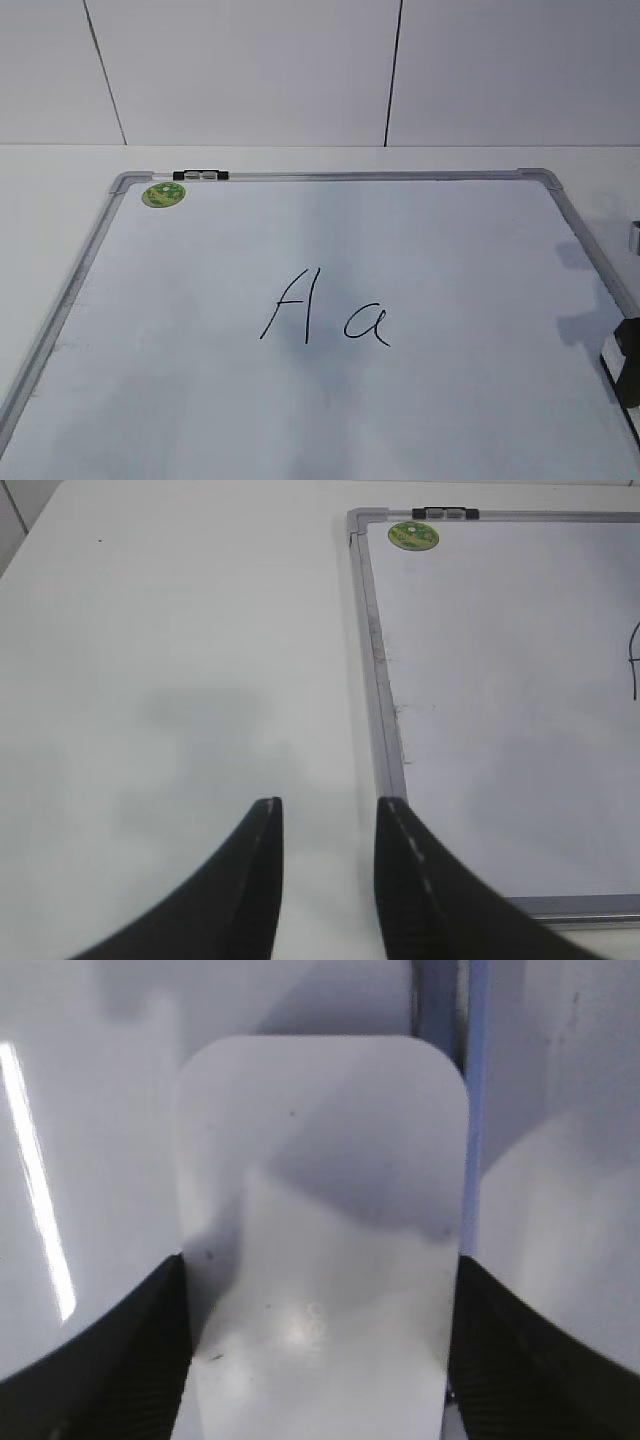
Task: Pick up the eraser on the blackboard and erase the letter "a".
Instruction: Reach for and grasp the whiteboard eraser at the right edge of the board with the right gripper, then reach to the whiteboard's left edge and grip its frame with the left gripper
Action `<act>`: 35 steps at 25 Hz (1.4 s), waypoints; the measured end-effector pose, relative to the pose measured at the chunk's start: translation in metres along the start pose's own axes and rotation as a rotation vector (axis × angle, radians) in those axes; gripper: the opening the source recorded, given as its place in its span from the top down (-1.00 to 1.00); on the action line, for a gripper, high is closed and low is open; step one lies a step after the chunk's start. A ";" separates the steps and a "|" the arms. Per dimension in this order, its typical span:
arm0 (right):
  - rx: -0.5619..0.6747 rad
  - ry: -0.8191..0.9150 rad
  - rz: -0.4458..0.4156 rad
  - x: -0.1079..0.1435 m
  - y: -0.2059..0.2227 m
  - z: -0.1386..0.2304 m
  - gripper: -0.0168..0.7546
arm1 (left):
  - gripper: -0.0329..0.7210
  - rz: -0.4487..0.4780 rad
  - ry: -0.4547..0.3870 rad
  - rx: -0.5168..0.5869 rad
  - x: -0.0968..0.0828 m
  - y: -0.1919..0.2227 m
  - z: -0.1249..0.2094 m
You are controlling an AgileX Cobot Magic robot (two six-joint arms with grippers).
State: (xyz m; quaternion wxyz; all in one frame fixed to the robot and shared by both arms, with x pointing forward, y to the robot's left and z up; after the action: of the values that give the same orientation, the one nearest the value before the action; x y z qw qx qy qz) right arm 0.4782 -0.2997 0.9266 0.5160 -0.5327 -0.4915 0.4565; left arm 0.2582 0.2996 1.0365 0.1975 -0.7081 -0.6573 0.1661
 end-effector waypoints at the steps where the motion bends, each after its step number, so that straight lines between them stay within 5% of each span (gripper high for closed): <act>1: 0.000 0.000 0.000 0.000 0.000 0.000 -0.44 | 0.29 0.000 0.000 0.000 0.000 0.000 0.000; 35: -0.006 0.027 -0.031 0.004 0.000 -0.001 -0.43 | 0.29 0.026 0.015 0.000 -0.001 0.001 -0.001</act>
State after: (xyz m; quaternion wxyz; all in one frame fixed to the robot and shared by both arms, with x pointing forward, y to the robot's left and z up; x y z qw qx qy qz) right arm 0.4794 -0.2960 0.9268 0.5281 -0.5324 -0.4942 0.4398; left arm 0.2590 0.2990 1.0368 0.2003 -0.7179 -0.6464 0.1634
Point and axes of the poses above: a point on each arm's last joint axis where the gripper is mounted, y pointing out along that axis toward the gripper, x along the wrist's bending axis when the last joint is at zero, z = x × y, the point moved 3 cm from there along y, pointing out along that axis toward the gripper, and after that the axes turned 7 degrees about y, right-handed, at the moved point
